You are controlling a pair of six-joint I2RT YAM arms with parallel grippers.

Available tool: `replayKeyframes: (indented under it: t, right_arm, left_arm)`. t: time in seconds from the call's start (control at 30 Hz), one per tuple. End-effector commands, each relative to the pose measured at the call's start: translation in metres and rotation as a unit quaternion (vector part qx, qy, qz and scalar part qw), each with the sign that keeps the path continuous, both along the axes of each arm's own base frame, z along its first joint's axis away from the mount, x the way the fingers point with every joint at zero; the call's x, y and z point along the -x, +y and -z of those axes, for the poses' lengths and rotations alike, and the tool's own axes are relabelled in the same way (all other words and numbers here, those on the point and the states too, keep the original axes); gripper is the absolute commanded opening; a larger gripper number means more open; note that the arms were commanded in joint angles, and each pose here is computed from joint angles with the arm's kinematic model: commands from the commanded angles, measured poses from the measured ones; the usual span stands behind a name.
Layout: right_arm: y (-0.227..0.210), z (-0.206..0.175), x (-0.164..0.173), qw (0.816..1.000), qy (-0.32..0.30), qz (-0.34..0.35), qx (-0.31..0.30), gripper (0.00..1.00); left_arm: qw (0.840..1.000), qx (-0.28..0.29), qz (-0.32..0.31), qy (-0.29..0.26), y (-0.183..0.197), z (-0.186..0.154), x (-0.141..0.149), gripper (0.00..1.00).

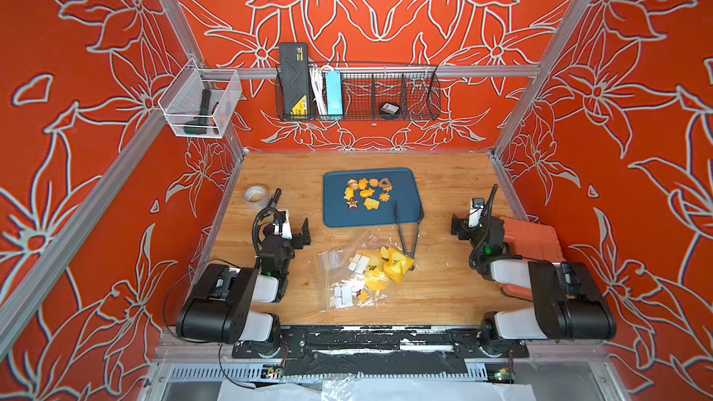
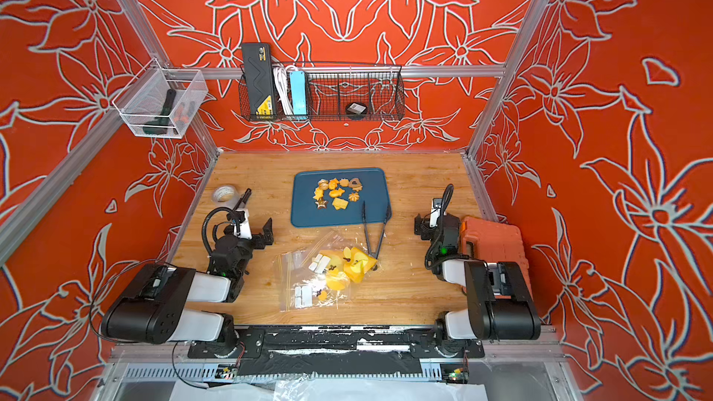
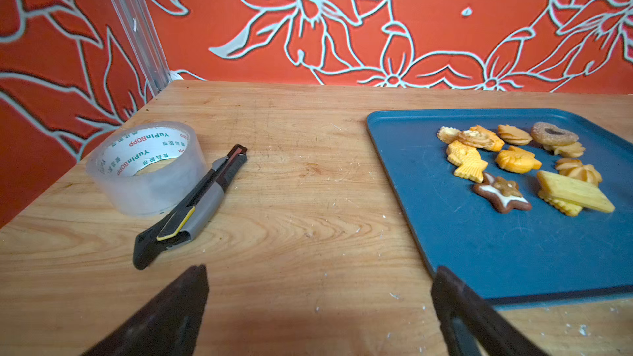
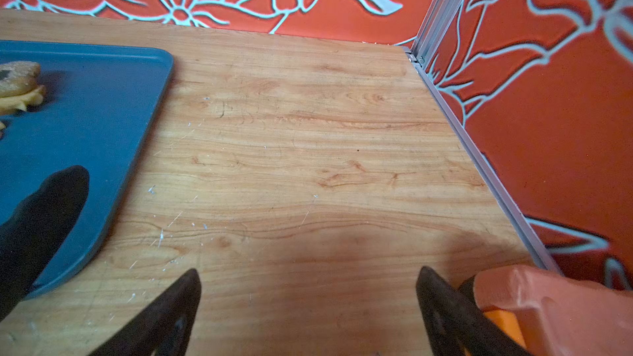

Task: Put the cookies into a resealable bag to prevent moisture
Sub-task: Move the ziploc bag to the ziploc bag.

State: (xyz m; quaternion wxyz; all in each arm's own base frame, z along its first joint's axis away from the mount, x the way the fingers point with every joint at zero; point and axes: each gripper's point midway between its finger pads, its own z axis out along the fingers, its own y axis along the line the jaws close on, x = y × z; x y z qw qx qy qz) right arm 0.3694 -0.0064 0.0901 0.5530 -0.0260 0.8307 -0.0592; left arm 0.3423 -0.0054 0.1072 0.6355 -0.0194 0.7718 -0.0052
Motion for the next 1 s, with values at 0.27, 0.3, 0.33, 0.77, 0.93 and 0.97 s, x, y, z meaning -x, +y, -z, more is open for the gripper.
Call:
replayKeyframes:
  t: [0.27,0.3,0.33,0.77,0.93,0.97]
  right_arm:
    - [-0.0008,-0.0034,-0.0039,1.000,-0.003,-0.001,0.000,0.98]
    - [-0.0010,-0.0039,-0.0041,1.000,-0.003,0.000,0.000,0.98]
    - [-0.0010,-0.0043,-0.0043,1.000,-0.004,0.000,0.000,0.98]
    - [-0.0010,-0.0034,-0.0039,1.000,-0.003,-0.001,0.000,0.98]
    - [-0.0014,-0.0034,-0.0039,1.000,-0.003,0.000,0.000,0.98]
    - [-0.0013,-0.0035,-0.0039,1.000,-0.003,0.000,0.000,0.98]
  left_arm:
    - [1.000,0.002,0.009,-0.012,-0.0024,-0.0076,-0.0044,1.00]
    - [1.000,0.002,0.009,-0.011,-0.0022,-0.0073,-0.0044,1.00]
    - [1.000,0.003,0.009,-0.012,-0.0020,-0.0076,-0.0043,1.00]
    - [1.000,0.005,0.010,-0.013,-0.0013,-0.0085,-0.0047,1.00]
    - [1.000,0.004,0.010,-0.012,-0.0015,-0.0077,-0.0041,1.00]
    - [1.000,0.004,0.010,-0.012,-0.0015,-0.0079,-0.0041,1.00]
